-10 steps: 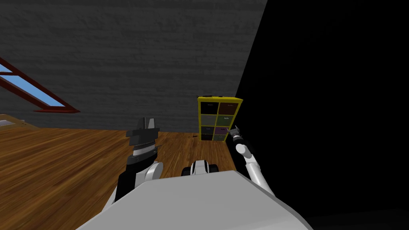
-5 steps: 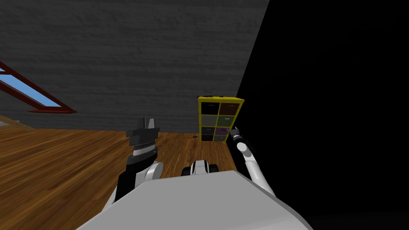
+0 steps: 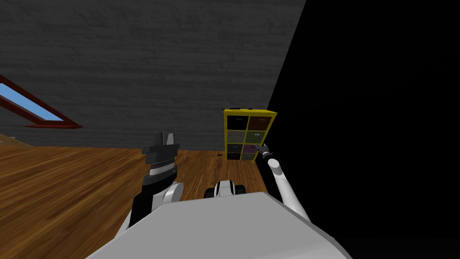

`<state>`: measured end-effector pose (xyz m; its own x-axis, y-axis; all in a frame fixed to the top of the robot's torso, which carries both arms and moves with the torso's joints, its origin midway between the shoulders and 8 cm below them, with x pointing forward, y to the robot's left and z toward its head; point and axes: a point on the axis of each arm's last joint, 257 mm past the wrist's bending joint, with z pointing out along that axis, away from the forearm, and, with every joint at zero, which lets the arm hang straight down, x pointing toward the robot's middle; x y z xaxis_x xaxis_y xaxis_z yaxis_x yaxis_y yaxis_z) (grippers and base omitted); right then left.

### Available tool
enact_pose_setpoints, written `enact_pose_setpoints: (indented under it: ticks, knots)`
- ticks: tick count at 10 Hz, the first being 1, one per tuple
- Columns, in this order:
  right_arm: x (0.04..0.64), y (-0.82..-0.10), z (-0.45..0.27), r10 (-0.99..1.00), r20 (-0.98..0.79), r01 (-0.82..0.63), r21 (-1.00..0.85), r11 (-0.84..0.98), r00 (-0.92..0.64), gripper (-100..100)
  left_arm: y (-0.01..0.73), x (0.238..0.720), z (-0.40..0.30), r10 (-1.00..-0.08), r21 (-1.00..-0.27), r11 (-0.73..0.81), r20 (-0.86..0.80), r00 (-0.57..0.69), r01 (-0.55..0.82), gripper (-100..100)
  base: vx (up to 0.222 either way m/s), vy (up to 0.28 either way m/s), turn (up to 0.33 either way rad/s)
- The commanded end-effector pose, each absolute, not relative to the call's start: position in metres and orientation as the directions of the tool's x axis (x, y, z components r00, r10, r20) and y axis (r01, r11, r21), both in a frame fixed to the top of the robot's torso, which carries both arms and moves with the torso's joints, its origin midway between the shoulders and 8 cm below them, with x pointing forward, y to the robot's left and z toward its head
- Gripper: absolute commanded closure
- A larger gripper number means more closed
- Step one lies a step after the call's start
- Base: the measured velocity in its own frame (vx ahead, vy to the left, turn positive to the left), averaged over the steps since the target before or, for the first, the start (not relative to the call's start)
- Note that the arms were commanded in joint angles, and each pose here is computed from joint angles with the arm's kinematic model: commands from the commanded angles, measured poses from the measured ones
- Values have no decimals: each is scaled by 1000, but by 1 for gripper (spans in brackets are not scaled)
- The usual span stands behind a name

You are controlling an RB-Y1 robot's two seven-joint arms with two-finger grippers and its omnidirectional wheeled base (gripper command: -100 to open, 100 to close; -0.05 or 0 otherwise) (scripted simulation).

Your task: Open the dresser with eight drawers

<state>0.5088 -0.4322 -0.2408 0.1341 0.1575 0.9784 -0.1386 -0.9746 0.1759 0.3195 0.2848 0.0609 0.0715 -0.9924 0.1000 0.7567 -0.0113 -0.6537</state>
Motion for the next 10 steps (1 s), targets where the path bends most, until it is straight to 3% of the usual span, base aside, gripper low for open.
enact_pose_setpoints:
  ticks: [1,10]
  knots:
    - [515,-436,-252,14,990,-131,33,-991,141,-100,285,319,61,-992,-654,-11,100,72,757,0,62,46,-15]
    - [529,-433,-268,-396,911,-96,-387,-917,118,-100,285,319,61,-992,-654,-11,100,72,757,0,66,33,-7]
